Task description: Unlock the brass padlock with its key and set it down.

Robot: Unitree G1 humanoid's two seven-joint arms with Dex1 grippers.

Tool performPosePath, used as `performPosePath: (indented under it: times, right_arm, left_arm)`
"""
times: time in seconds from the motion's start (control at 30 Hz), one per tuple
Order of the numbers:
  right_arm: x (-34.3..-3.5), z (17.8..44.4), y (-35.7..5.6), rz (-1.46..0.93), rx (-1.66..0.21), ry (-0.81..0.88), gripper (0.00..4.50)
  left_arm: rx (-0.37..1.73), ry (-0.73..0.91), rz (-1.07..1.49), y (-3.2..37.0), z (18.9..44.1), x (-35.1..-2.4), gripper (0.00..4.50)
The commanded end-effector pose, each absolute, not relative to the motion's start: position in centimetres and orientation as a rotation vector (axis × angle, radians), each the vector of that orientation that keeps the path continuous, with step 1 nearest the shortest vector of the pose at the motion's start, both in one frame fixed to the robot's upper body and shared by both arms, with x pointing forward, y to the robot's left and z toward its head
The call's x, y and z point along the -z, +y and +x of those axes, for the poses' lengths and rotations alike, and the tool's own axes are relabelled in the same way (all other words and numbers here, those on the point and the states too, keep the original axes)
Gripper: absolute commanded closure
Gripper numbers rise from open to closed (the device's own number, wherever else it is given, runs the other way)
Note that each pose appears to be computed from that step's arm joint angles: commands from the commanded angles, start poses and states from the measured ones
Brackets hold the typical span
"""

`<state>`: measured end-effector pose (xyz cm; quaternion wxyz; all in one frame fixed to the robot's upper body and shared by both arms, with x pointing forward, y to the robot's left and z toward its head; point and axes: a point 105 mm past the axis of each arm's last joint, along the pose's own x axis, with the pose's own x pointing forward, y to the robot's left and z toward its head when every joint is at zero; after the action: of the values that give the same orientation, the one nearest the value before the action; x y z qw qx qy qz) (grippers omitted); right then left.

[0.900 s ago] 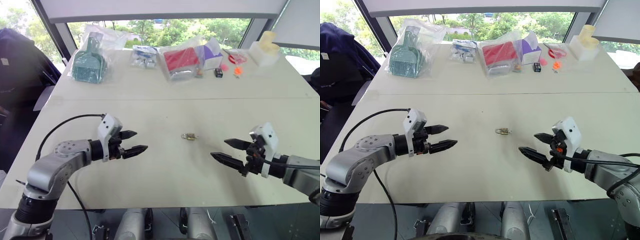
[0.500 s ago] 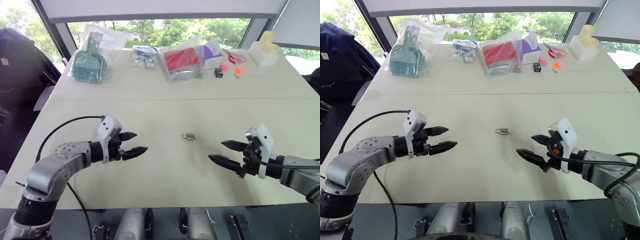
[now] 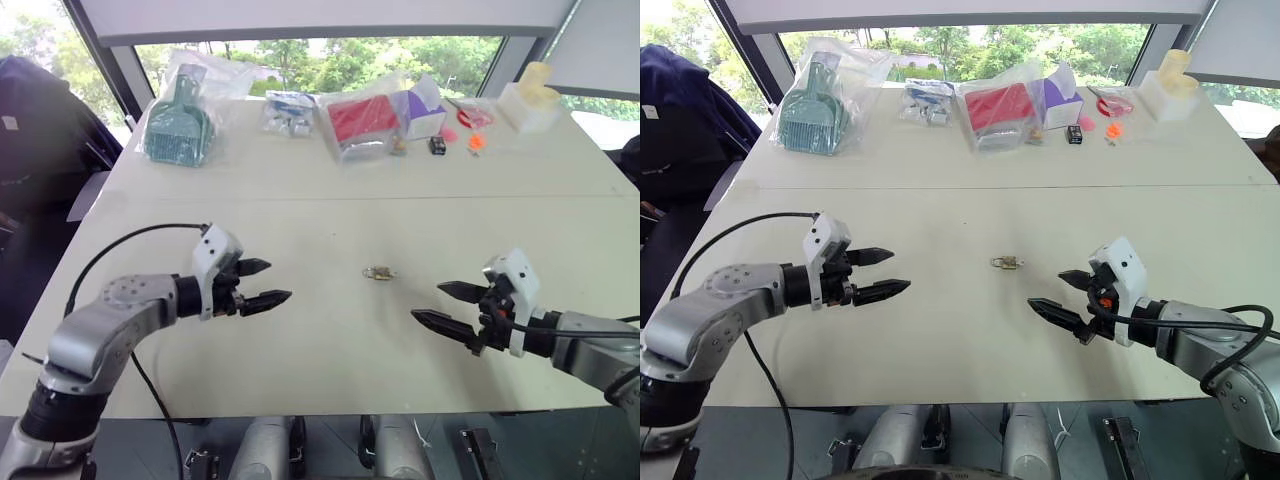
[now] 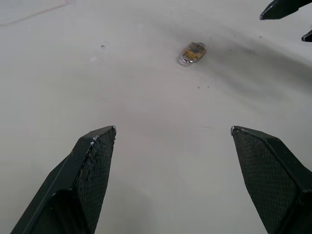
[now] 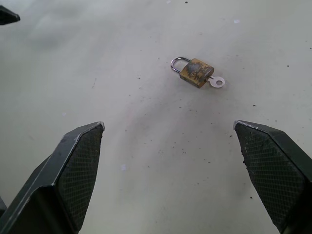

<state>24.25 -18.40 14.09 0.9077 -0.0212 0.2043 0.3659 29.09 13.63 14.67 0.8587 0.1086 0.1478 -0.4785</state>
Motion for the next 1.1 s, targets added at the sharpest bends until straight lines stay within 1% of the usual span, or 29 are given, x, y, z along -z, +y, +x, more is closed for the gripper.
performPosePath:
  times: [0.03, 0.1, 0.17, 0.27, 0.33, 0.43, 0.57, 0.67, 0.8, 1.0, 1.1]
  right_arm:
    - [-15.0, 24.8, -18.3, -0.036, -0.747, 0.381, 0.08]
    - [-14.8, 24.9, -18.9, -0.039, -0.715, 0.399, 0.08]
    - [-15.0, 25.1, -19.6, -0.045, -0.684, 0.398, 0.08]
    - [-15.7, 25.2, -20.4, -0.051, -0.647, 0.375, 0.08]
    - [-15.8, 25.2, -20.5, -0.058, -0.634, 0.366, 0.08]
    - [-15.8, 25.2, -20.5, -0.046, -0.602, 0.345, 0.08]
    - [-15.4, 25.0, -20.3, -0.021, -0.563, 0.334, 0.08]
    - [-15.2, 24.7, -20.0, -0.007, -0.542, 0.322, 0.08]
    - [-15.1, 24.5, -19.9, 0.002, -0.525, 0.309, 0.08]
    - [-15.1, 24.6, -19.8, 0.005, -0.515, 0.301, 0.08]
    - [-15.0, 24.6, -19.7, 0.007, -0.515, 0.299, 0.00]
  left_arm:
    - [1.009, 0.228, 0.418, 13.1, 31.9, -17.0, 0.55]
    - [1.094, 0.185, 0.452, 11.4, 33.1, -18.8, 0.55]
    - [1.192, 0.185, 0.495, 9.7, 33.9, -19.3, 0.55]
    - [1.325, 0.201, 0.499, 6.4, 35.2, -19.3, 0.55]
    - [1.426, 0.205, 0.482, 4.4, 35.2, -19.2, 0.55]
    - [1.526, 0.245, 0.561, 1.0, 35.7, -17.3, 0.55]
    - [1.526, 0.269, 0.646, -1.7, 36.8, -14.9, 0.55]
    - [1.533, 0.283, 0.673, -3.8, 36.7, -13.3, 0.55]
    - [1.523, 0.315, 0.742, -4.9, 36.6, -11.1, 0.55]
    - [1.510, 0.341, 0.791, -6.0, 36.3, -9.8, 0.55]
    - [1.511, 0.344, 0.806, -5.9, 36.2, -9.4, 1.32]
